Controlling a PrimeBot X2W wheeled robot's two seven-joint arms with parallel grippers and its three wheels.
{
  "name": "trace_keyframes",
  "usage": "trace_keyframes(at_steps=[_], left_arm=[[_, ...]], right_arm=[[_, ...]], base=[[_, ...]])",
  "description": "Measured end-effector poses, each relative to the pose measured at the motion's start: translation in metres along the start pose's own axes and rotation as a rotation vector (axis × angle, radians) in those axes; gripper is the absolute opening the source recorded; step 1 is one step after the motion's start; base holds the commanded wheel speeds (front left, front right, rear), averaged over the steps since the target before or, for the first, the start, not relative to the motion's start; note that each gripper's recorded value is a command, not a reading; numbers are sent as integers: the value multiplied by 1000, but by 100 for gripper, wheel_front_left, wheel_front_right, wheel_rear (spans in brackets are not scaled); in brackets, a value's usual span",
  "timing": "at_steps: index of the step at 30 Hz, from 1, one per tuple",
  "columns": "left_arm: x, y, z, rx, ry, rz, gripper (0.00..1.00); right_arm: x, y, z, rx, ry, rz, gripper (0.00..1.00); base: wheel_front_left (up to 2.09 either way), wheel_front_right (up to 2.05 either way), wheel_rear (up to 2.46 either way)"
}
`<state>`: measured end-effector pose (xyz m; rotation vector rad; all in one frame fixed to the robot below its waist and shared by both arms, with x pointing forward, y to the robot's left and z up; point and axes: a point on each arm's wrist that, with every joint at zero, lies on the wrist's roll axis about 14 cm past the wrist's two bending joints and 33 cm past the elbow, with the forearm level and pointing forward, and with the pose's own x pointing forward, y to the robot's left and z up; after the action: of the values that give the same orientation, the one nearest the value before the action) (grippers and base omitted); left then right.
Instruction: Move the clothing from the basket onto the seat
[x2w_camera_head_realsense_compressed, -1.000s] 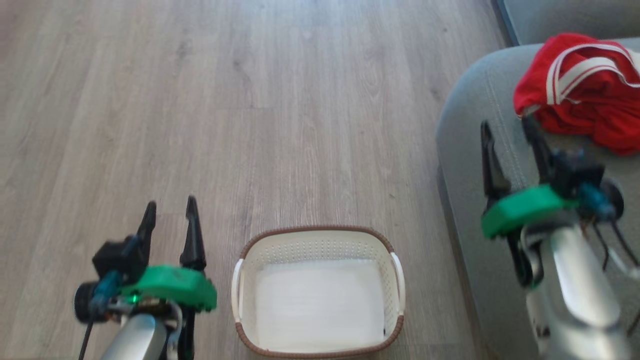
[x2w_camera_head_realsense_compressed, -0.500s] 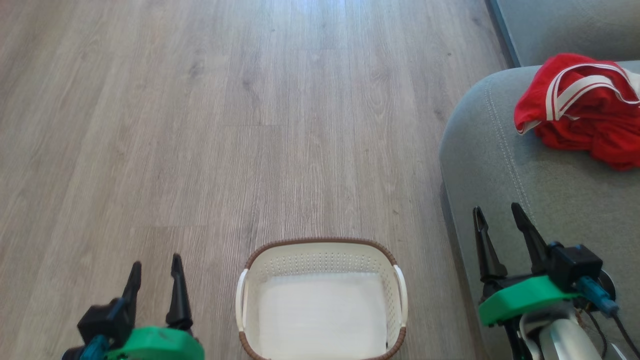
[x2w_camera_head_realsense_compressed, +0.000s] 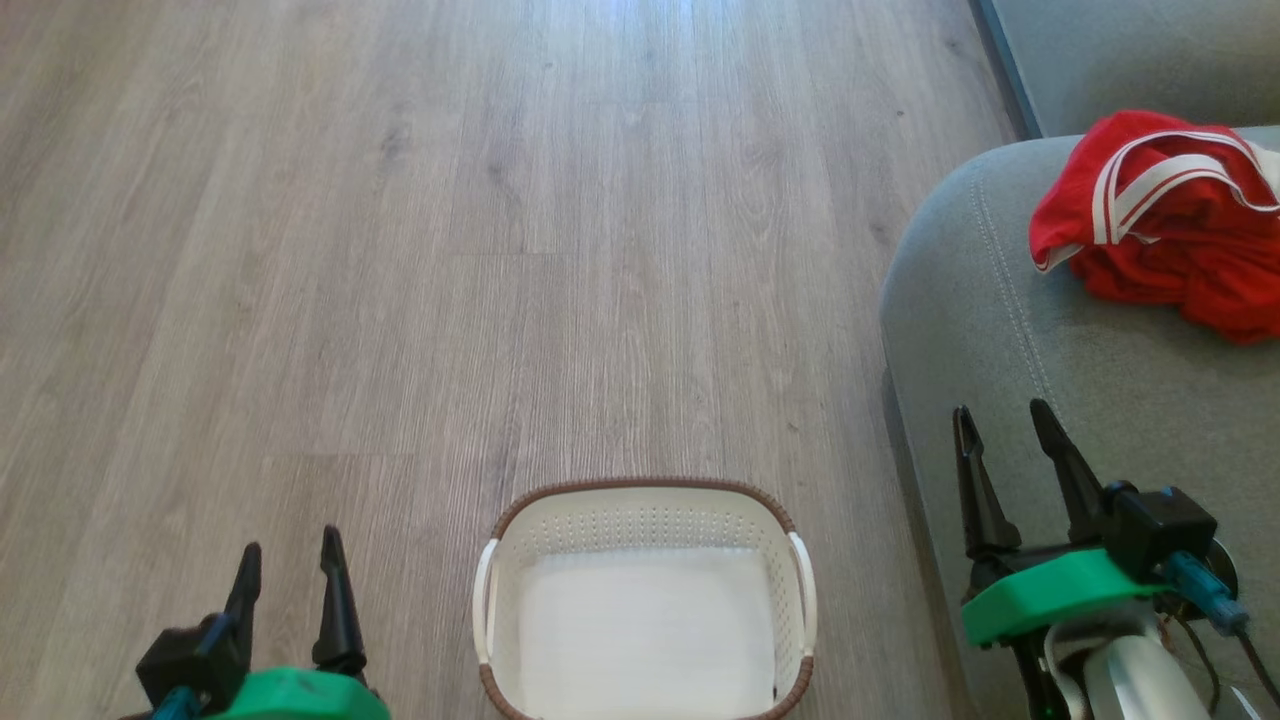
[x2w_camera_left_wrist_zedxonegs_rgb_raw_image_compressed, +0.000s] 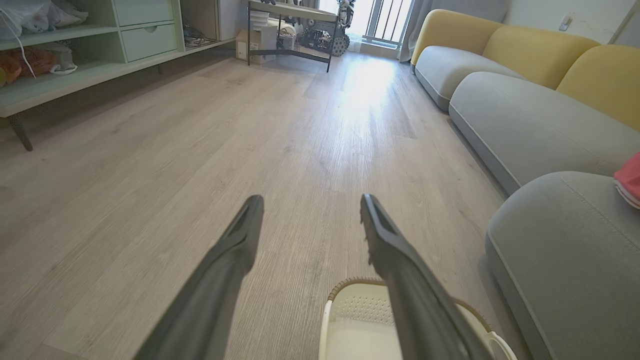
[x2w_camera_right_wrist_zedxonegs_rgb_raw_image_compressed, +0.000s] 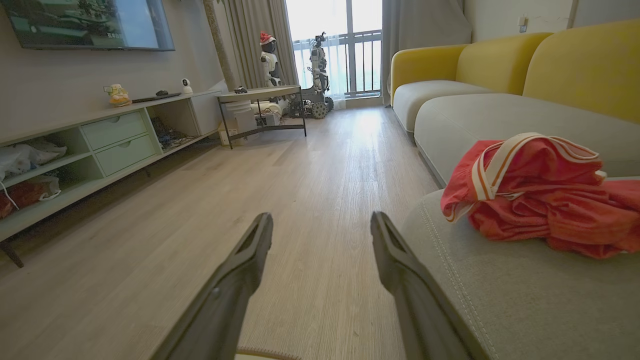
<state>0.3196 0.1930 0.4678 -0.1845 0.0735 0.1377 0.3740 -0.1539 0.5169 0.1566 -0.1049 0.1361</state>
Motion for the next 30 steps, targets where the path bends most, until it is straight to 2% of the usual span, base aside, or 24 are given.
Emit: trace_keyframes(at_steps=[11,12,18,30], left_arm=[[-1,5,-5,7,9,5,100],[-1,4,-6,5,14,7,0],[-13,9,-37,-2,112,36,0],[-13,9,-46,-121,168,48,0]], right_arm=[[0,-2,-4,1,12,-7,100],[-1,-3,-6,2,18,-9,0],[-23,-9,-47,21,156,-38,0],[-26,-16,-51,140,171,-87,0]], base=[[0,0,0],[0,0,0],[0,0,0],[0,0,0]])
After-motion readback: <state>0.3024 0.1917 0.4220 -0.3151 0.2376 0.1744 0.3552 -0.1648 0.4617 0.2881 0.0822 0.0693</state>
